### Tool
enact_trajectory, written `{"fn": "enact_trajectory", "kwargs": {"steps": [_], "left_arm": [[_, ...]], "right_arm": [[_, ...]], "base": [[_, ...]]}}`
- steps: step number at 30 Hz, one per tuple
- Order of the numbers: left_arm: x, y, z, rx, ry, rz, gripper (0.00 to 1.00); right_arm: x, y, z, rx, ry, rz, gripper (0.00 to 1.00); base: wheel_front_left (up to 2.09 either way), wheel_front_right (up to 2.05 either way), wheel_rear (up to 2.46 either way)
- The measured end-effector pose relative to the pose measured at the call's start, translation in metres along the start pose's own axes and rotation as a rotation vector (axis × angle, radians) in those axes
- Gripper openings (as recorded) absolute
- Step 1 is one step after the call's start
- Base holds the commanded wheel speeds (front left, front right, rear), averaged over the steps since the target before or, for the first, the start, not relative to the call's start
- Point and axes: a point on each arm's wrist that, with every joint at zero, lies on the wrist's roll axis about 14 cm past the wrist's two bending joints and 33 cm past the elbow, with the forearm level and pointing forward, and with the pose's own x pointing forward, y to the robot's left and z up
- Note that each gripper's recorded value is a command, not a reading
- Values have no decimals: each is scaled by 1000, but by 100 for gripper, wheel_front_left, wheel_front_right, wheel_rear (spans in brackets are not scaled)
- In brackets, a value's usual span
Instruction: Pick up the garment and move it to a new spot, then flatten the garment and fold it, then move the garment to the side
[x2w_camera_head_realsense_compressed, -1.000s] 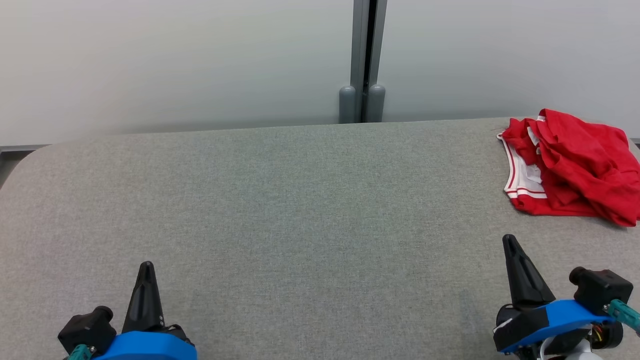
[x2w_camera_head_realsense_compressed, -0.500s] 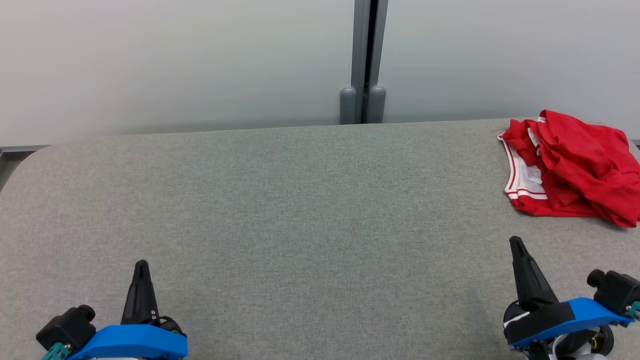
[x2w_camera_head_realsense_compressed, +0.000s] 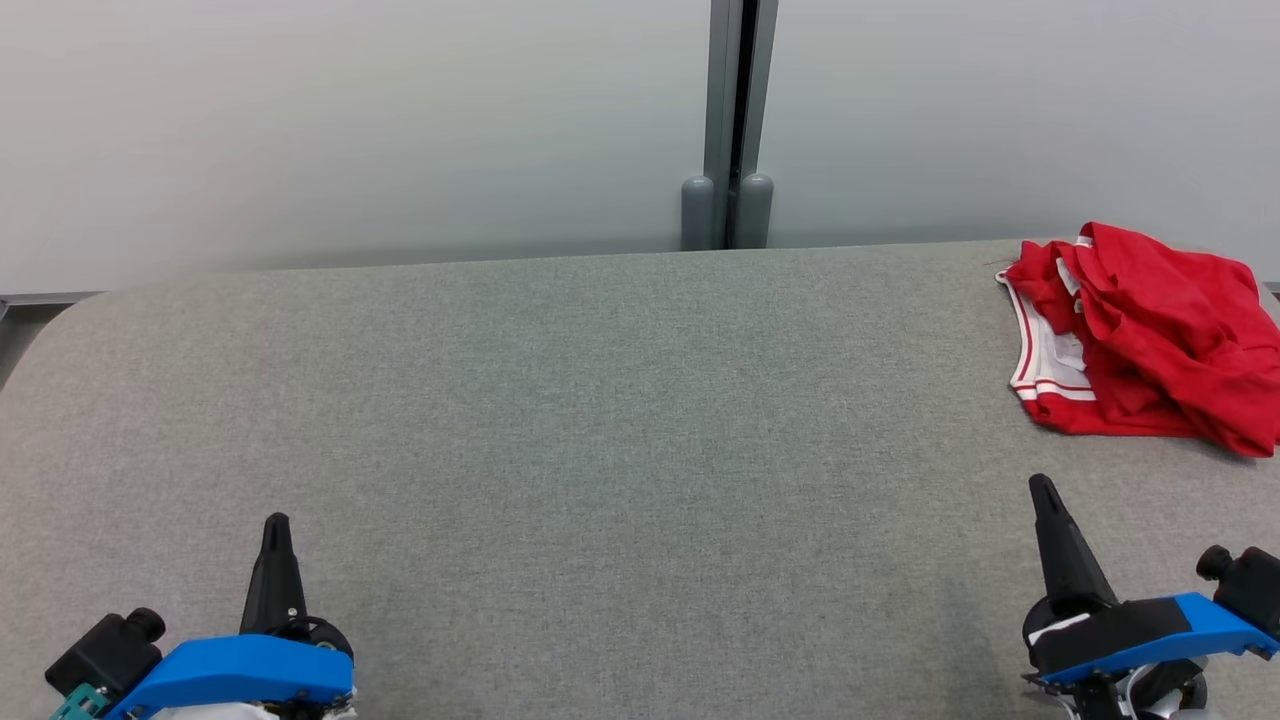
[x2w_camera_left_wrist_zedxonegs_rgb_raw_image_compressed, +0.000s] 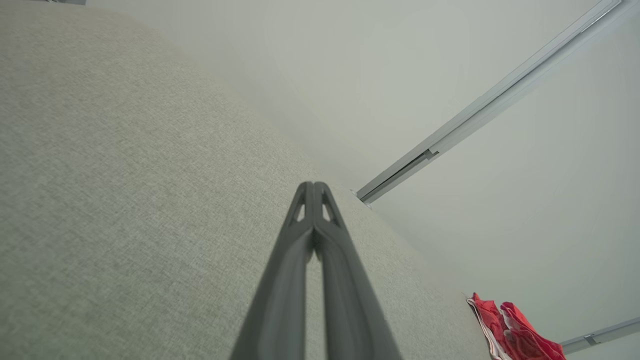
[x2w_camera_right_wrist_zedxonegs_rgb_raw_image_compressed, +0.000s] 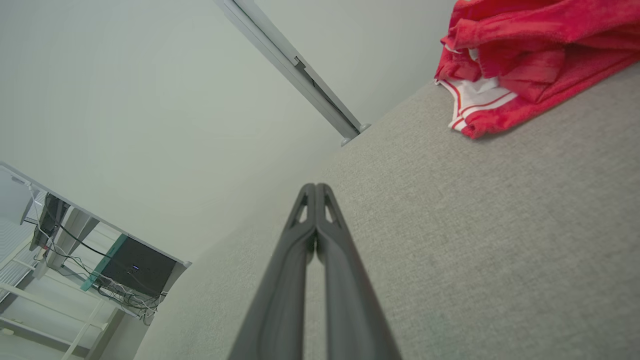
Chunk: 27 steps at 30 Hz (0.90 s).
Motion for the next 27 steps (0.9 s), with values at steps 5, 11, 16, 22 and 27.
{"fn": "enact_trajectory", "kwargs": {"steps": [5,11,16,22,27], "left_arm": [[1,0,1,-66,5,1,0],[3,-2,3,-142,5,-3,0],[4,-3,4,-201,7,-7,0],[5,-4,6,-268,8,-10,0],[5,-3,8,-322,7,-10,0]], "right_arm": [[0,-1,1,66,-1,-5,0],[1,-2,1,139,-1,-7,0],[2,-2,2,198,-2,-6,0],[3,-1,3,265,-4,-4,0],[4,-1,5,319,-7,0,0]], "base": [[0,0,0],[0,0,0],[0,0,0],[0,0,0],[0,0,0]]}}
